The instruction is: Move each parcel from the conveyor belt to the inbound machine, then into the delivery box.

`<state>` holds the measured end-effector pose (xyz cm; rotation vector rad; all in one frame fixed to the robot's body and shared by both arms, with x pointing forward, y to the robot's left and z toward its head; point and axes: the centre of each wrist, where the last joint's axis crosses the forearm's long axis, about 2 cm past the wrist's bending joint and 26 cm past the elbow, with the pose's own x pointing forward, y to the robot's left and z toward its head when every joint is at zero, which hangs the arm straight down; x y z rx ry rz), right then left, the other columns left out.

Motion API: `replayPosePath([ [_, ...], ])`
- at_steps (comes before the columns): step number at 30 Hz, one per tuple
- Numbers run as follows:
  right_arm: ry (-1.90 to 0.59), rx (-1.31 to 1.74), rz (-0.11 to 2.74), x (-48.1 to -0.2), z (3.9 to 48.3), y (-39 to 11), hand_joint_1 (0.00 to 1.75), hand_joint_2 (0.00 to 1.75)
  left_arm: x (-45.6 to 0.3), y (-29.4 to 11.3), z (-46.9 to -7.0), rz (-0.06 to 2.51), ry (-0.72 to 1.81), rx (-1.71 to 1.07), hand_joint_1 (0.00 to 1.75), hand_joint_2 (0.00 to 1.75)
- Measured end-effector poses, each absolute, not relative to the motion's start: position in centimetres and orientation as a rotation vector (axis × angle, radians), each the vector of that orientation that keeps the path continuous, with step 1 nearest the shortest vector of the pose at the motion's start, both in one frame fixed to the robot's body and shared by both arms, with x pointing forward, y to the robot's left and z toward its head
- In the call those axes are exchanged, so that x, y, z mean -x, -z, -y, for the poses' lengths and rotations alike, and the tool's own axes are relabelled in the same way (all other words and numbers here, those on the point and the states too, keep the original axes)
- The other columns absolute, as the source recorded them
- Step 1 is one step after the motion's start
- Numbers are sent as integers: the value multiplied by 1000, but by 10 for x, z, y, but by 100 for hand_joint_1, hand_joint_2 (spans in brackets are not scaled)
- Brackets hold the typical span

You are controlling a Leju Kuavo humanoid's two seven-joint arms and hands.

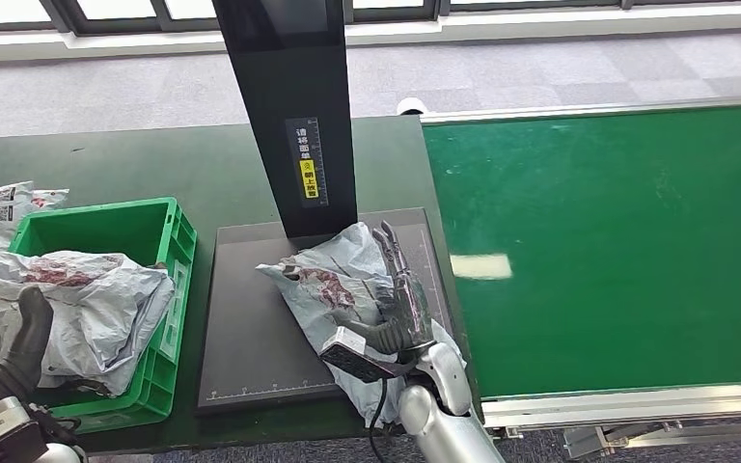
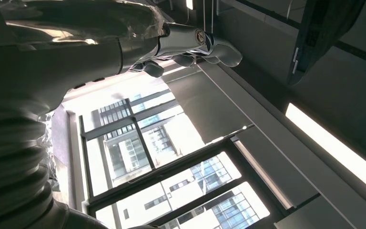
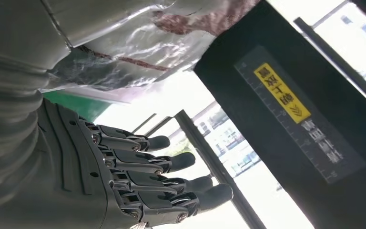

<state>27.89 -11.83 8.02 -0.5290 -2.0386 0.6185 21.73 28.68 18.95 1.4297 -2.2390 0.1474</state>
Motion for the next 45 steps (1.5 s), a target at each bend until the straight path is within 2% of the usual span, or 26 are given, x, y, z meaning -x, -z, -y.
replayPosePath([
  [6, -284, 635, 2227, -280, 135, -109, 0, 175, -218, -188, -286, 2237, -140, -1428, 0, 175],
  [12, -79, 741, 2352, -278, 153, -150, 0, 175, -218, -187, -286, 2234, -134, -1426, 0, 175],
  [29, 120, 828, 2474, -267, 177, -194, 0, 175, -228, -180, -270, 2241, -81, -1348, 0, 175],
  [33, 144, 823, 2478, -267, 178, -196, 0, 175, -245, -161, -237, 2234, -1, -1141, 0, 175],
  [39, 153, 809, 2472, -267, 177, -195, 0, 175, -264, -115, -170, 2174, 3, -485, 0, 175],
  [45, 152, 802, 2462, -268, 176, -193, 0, 175, -261, -90, -145, 2094, 88, -335, 0, 175],
])
